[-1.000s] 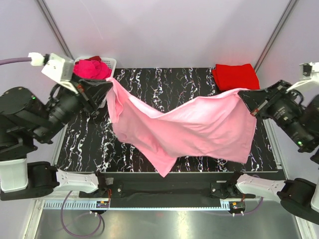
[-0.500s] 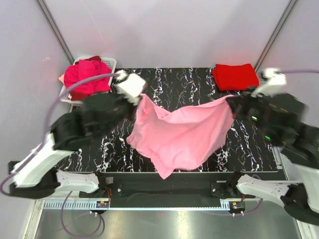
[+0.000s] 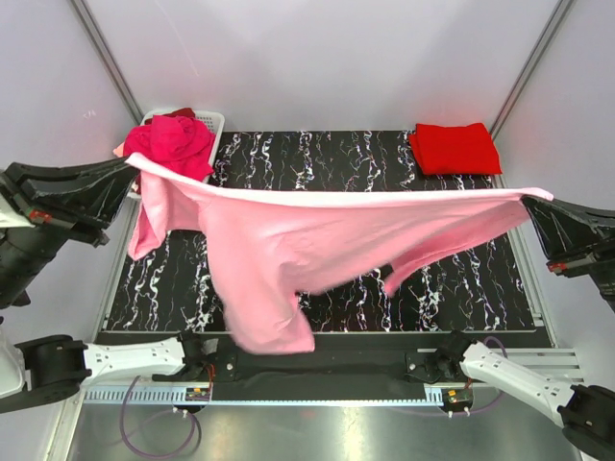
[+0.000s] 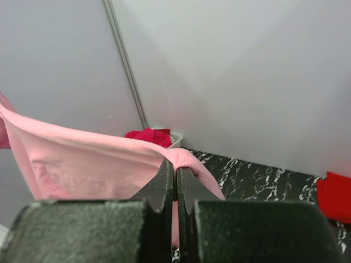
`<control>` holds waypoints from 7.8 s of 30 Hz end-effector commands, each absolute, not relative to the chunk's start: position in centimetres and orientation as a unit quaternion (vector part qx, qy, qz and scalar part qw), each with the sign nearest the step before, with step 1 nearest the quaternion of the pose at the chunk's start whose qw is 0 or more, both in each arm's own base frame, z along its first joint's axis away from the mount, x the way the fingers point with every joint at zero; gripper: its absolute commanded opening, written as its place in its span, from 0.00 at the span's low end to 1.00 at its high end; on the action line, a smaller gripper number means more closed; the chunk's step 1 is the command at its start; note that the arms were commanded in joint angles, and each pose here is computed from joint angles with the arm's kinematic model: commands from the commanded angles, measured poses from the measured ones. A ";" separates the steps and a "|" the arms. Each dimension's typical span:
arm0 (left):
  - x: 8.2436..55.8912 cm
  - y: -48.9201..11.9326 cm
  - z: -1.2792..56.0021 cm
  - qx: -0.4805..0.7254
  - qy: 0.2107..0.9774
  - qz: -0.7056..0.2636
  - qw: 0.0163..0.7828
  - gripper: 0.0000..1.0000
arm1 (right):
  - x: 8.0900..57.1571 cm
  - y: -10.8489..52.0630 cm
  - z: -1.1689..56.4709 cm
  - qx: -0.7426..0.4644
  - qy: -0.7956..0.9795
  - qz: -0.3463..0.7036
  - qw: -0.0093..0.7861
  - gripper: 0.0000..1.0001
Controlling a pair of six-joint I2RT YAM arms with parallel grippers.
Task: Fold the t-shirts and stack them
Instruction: Flatten the tshirt out, then fold the tshirt
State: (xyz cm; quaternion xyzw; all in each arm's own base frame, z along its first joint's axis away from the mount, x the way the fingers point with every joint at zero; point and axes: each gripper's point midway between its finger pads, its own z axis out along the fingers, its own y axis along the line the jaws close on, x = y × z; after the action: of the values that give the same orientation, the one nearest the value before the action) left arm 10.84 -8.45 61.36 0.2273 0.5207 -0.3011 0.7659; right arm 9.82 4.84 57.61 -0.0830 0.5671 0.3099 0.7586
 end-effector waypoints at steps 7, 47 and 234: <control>11.1 -10.7 65.6 0.268 0.464 -0.278 0.797 0.03 | 9.0 1.1 63.8 -0.066 0.478 0.241 0.842 0.00; 39.9 -18.9 24.1 0.064 0.905 -0.064 0.416 0.92 | 37.3 8.3 23.9 0.160 0.904 0.157 0.365 1.00; 4.1 -20.2 2.6 -0.055 0.964 -0.154 0.210 0.31 | 23.1 7.4 10.2 0.303 0.874 0.163 0.343 1.00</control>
State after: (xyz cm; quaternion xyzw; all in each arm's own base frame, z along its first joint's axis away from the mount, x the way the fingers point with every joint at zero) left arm 2.16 -19.19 1.94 -0.0367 0.9774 -0.1356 0.1577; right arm 23.60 11.82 8.83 0.2078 0.8886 0.2605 0.3152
